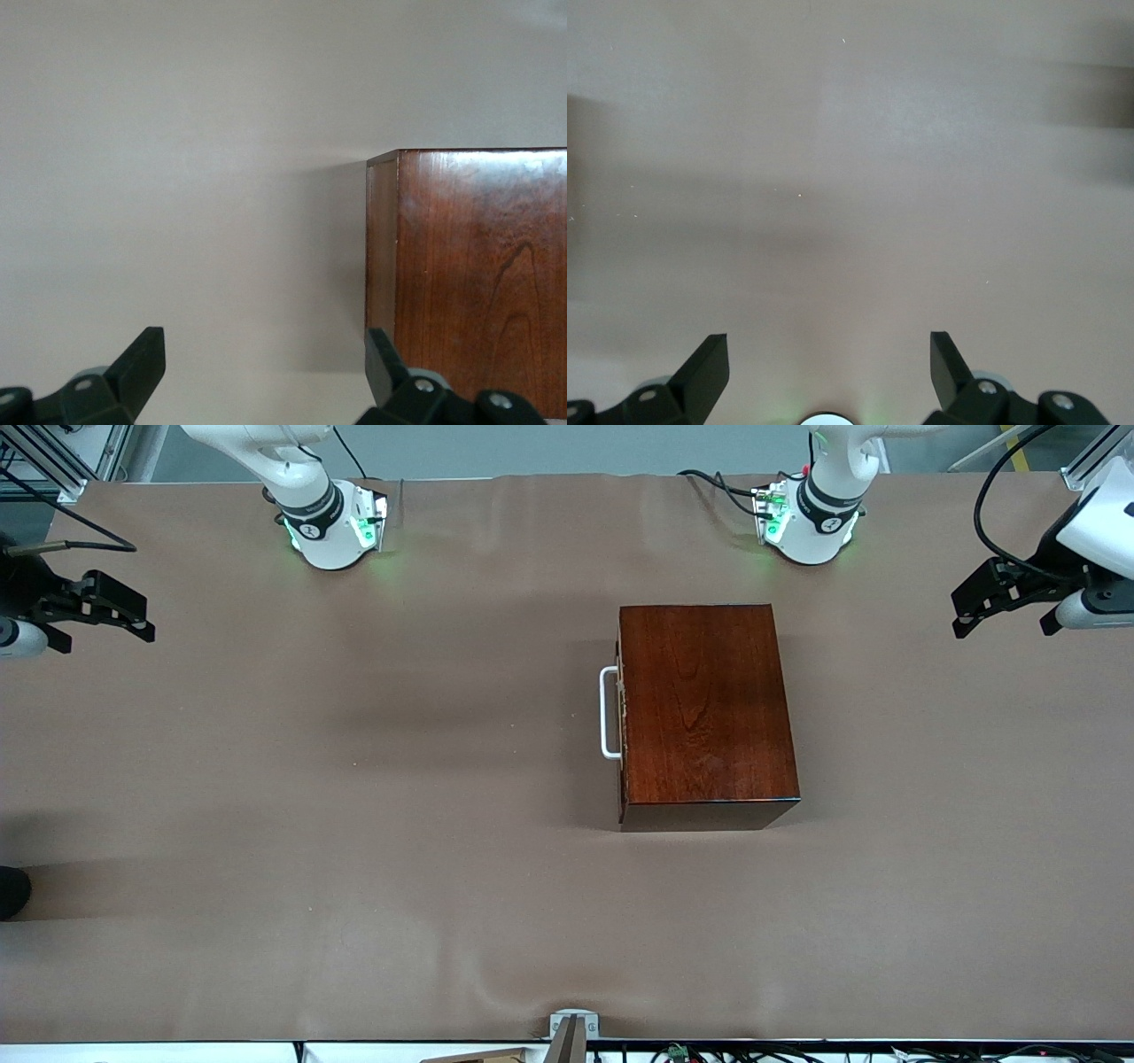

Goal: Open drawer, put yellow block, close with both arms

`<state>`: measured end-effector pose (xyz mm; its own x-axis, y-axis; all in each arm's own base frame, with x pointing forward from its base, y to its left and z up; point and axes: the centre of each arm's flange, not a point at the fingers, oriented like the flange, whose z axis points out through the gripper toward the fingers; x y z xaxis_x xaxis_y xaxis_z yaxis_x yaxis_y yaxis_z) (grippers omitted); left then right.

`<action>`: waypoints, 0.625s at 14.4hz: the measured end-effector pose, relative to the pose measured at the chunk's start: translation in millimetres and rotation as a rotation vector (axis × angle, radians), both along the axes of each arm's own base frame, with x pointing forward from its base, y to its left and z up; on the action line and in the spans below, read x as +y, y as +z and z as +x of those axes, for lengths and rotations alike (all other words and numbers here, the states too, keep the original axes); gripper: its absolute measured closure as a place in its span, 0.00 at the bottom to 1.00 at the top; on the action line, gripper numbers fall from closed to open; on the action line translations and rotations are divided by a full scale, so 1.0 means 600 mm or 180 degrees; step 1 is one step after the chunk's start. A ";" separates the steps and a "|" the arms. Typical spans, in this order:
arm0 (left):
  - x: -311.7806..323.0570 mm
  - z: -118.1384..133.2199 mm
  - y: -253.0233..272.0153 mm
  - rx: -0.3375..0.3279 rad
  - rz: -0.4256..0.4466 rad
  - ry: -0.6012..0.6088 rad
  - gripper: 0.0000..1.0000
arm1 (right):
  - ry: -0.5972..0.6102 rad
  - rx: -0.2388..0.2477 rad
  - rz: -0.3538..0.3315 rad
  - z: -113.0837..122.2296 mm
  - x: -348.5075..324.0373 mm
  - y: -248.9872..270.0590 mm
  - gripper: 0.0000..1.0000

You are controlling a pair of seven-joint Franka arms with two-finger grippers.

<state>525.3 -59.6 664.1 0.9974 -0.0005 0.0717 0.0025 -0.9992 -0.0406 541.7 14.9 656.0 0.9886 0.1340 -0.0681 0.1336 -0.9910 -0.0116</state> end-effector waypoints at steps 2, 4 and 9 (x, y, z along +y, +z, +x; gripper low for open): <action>0.003 0.006 -0.004 0.0015 -0.0002 0.0012 0.00 | 0.0000 -0.0004 -0.0002 0.000 0.000 0.000 0.00; 0.005 0.009 -0.008 0.0032 -0.0003 0.0018 0.00 | 0.0001 -0.0005 -0.0002 0.000 0.000 0.000 0.00; 0.009 0.010 -0.008 0.0032 -0.0004 0.0032 0.00 | 0.0000 -0.0020 -0.0004 0.001 0.000 0.001 0.00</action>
